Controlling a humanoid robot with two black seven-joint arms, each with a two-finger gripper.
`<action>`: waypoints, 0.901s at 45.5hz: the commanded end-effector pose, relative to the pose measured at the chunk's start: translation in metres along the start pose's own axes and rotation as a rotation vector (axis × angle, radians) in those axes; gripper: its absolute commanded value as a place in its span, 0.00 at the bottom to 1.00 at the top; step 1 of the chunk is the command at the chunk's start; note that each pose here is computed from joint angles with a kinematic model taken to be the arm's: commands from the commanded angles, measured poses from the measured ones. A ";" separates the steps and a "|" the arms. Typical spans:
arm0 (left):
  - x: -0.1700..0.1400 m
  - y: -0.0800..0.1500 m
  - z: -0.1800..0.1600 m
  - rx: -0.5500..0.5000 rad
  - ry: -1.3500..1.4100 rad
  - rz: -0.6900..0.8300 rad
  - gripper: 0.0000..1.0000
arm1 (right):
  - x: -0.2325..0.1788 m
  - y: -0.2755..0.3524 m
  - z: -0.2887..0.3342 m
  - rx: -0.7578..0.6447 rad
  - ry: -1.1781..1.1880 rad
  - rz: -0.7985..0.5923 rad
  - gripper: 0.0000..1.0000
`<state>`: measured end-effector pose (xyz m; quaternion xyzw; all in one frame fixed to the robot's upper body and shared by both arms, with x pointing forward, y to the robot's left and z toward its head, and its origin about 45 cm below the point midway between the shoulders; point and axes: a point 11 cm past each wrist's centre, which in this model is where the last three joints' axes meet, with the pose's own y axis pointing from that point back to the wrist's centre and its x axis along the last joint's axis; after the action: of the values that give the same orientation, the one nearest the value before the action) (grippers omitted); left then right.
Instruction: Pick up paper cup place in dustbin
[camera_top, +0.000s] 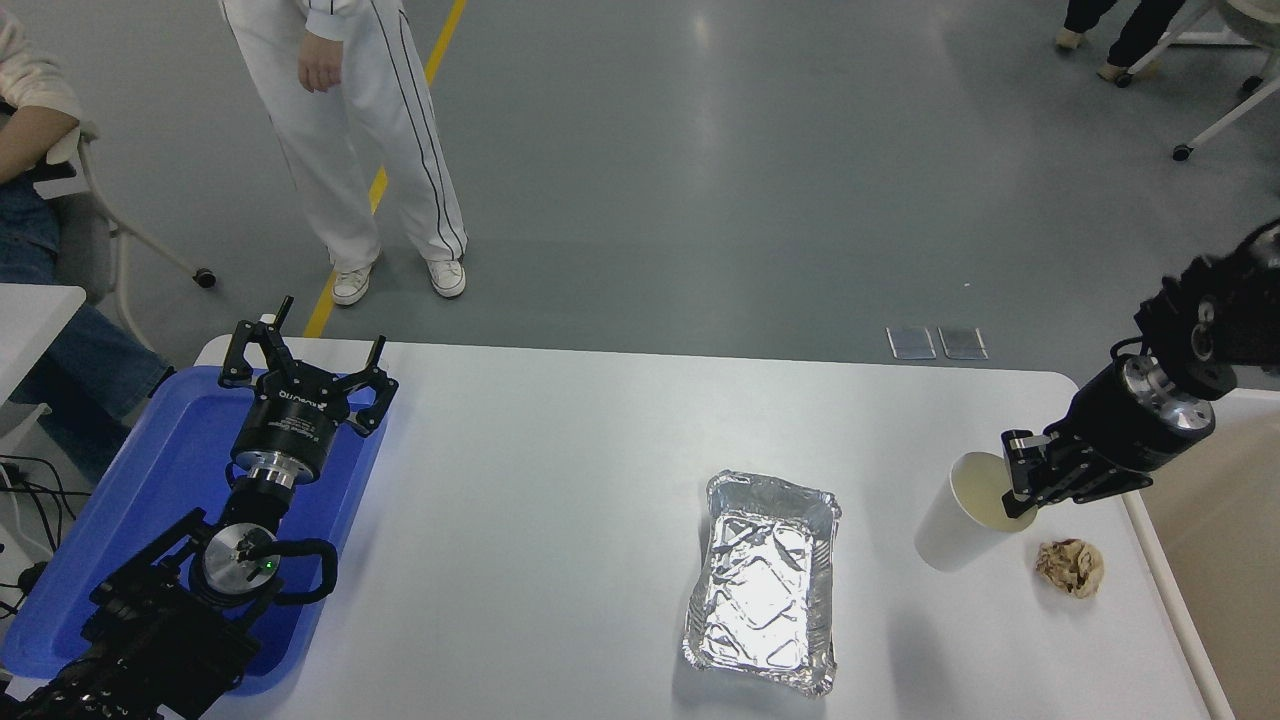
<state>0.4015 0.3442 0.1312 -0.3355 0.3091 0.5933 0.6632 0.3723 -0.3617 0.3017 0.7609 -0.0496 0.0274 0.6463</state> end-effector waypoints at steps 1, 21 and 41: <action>0.000 0.000 0.000 0.001 0.000 0.000 1.00 | 0.027 0.071 -0.018 -0.012 0.060 0.148 0.00; 0.000 0.000 0.000 0.001 -0.001 0.001 1.00 | 0.041 0.140 -0.032 -0.101 0.150 0.283 0.00; 0.000 0.000 0.000 0.000 0.000 0.000 1.00 | 0.034 0.173 -0.010 -0.280 0.140 0.293 0.00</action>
<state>0.4014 0.3441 0.1311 -0.3353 0.3093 0.5931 0.6634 0.3929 -0.3688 0.4588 0.6708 -0.1066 0.1661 0.7149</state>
